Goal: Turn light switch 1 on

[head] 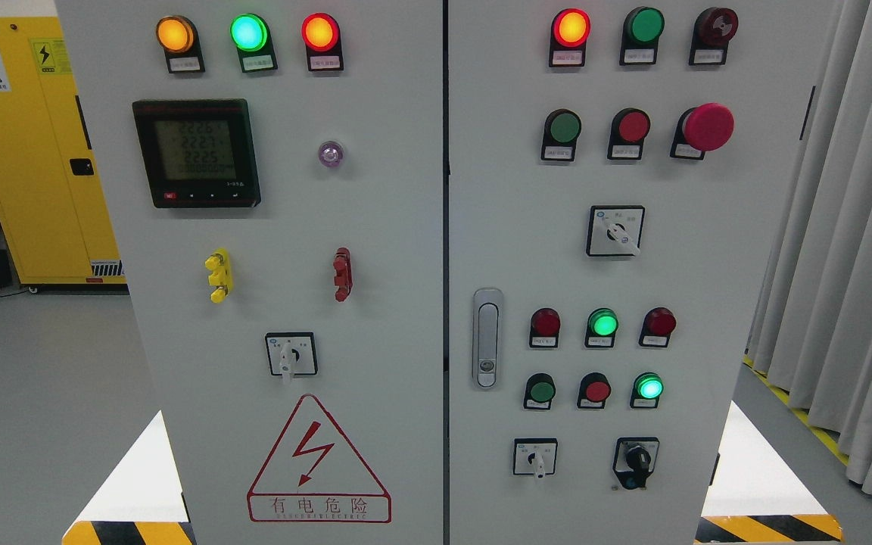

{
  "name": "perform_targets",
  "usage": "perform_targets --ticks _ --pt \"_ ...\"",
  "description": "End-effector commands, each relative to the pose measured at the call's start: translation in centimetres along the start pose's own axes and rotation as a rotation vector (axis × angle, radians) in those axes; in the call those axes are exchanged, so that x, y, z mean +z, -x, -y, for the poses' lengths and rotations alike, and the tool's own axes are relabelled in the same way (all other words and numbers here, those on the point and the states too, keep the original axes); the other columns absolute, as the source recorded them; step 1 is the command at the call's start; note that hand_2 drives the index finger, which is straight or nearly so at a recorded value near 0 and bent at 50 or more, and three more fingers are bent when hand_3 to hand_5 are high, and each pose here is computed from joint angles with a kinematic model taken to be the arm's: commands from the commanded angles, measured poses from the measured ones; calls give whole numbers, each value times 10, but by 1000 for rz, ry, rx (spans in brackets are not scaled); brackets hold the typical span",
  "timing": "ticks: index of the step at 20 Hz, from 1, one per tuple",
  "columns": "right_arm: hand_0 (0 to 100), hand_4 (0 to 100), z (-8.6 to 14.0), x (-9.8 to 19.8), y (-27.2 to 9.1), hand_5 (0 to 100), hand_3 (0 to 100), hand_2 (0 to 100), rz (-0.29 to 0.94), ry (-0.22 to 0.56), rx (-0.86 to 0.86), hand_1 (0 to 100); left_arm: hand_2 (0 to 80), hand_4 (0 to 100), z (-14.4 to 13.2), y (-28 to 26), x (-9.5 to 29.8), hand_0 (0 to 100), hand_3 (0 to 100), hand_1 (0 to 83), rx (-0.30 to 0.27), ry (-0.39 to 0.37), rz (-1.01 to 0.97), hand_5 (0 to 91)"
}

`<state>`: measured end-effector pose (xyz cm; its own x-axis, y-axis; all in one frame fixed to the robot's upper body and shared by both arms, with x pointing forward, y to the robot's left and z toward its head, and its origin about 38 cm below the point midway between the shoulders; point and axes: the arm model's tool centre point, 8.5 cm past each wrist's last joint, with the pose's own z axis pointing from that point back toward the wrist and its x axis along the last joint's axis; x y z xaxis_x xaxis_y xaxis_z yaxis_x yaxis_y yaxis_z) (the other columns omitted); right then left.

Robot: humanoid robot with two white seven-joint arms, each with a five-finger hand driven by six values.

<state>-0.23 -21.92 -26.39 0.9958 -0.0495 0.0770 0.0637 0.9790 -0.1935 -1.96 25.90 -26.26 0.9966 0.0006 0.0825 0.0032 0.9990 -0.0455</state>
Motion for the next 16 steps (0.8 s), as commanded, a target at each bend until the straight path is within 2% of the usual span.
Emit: perform_targets --ticks 1,9,11,13,16 --pt "0 0 0 0 0 0 0 40 0 -5 0 500 0 0 -5 -1 1 199 0 23 -2 -8 1 0" --pt "0 0 0 0 0 0 0 40 0 -5 0 500 0 0 -6 -3 0 197 0 27 0 -21 9 0" --pt "0 0 0 0 0 0 0 40 0 -5 0 500 0 0 -11 -23 -1 196 0 29 -7 -50 65 0" --pt "0 0 0 0 0 0 0 40 0 -5 0 500 0 0 -9 -42 0 193 0 37 -15 -45 143 0" --pt "0 0 0 0 0 0 0 40 0 -5 0 500 0 0 -12 -48 6 188 0 67 -2 -61 229 0"
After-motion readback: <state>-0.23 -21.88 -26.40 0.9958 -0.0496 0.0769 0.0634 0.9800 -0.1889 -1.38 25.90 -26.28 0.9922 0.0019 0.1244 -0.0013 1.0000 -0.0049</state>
